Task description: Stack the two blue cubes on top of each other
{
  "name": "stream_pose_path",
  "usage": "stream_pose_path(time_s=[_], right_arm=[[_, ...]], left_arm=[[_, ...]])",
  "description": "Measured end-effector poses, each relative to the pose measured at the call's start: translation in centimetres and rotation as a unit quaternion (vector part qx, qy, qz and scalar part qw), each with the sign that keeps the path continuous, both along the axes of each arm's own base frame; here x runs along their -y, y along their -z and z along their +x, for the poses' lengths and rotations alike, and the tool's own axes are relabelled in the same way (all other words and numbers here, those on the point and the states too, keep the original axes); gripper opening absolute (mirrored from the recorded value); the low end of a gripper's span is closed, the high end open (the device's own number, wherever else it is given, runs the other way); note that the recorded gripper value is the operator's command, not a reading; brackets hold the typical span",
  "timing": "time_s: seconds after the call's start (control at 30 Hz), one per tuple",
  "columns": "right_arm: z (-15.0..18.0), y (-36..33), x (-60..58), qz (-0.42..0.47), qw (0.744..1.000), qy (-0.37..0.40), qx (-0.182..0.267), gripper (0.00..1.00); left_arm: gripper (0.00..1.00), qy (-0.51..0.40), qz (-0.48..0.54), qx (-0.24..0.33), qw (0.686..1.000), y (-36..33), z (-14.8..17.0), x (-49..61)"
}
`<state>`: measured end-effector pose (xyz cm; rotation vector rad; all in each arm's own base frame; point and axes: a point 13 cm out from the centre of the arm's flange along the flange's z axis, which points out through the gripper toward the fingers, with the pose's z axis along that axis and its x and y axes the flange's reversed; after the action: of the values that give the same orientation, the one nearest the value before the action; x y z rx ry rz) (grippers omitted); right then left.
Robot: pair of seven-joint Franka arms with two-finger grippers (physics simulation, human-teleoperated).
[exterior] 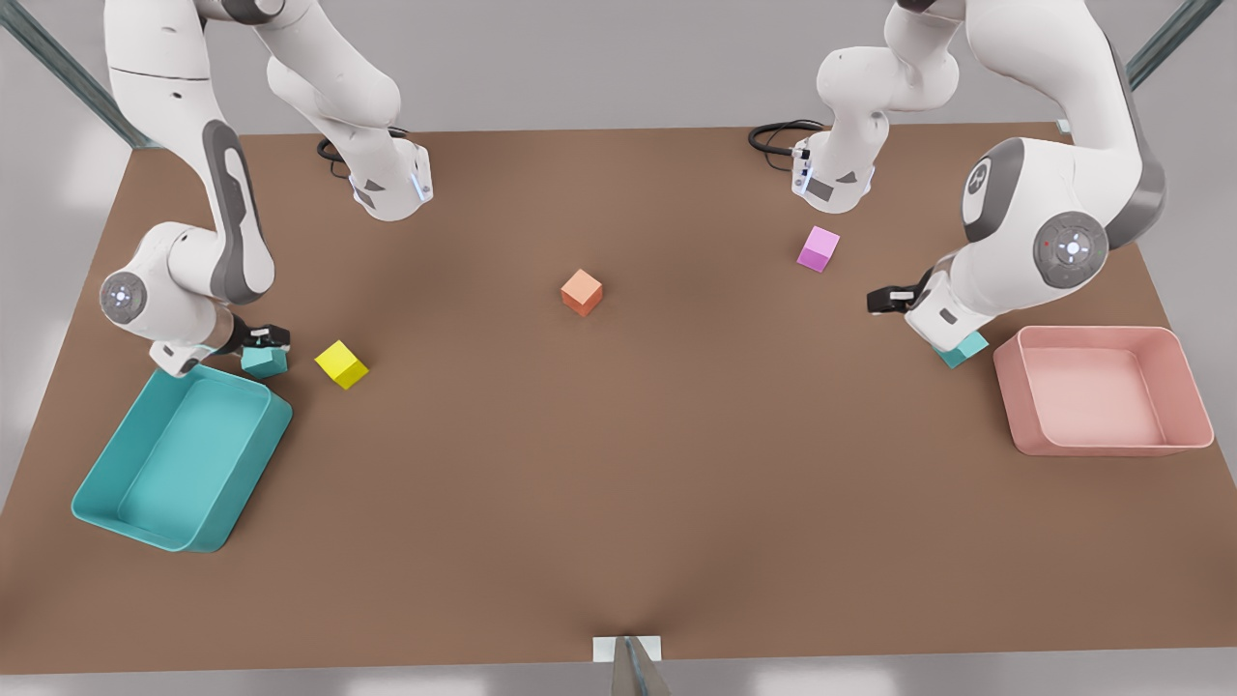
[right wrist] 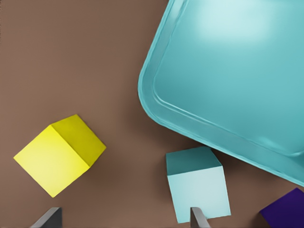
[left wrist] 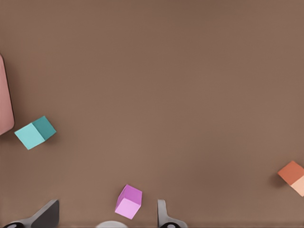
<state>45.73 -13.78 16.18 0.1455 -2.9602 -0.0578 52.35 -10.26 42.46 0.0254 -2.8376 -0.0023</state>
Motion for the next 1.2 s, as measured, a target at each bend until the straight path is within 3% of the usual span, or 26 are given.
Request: stream_pose_path(time_s=[0.3, 1.2], right_arm=[[-0.1, 2.1, 1.2, 0.009, 1.000, -0.014, 0.016, 1.00], [-1.9, 6.2, 5.1, 0.026, 1.000, -0.014, 0.008, 1.00]], left_arm=[[1.00, -0.001, 0.003, -0.012, 1.000, 0.1, -0.6, 0.0], [1.00, 0.008, 0.008, -0.036, 0.999, 0.6, -2.0, 0.9]])
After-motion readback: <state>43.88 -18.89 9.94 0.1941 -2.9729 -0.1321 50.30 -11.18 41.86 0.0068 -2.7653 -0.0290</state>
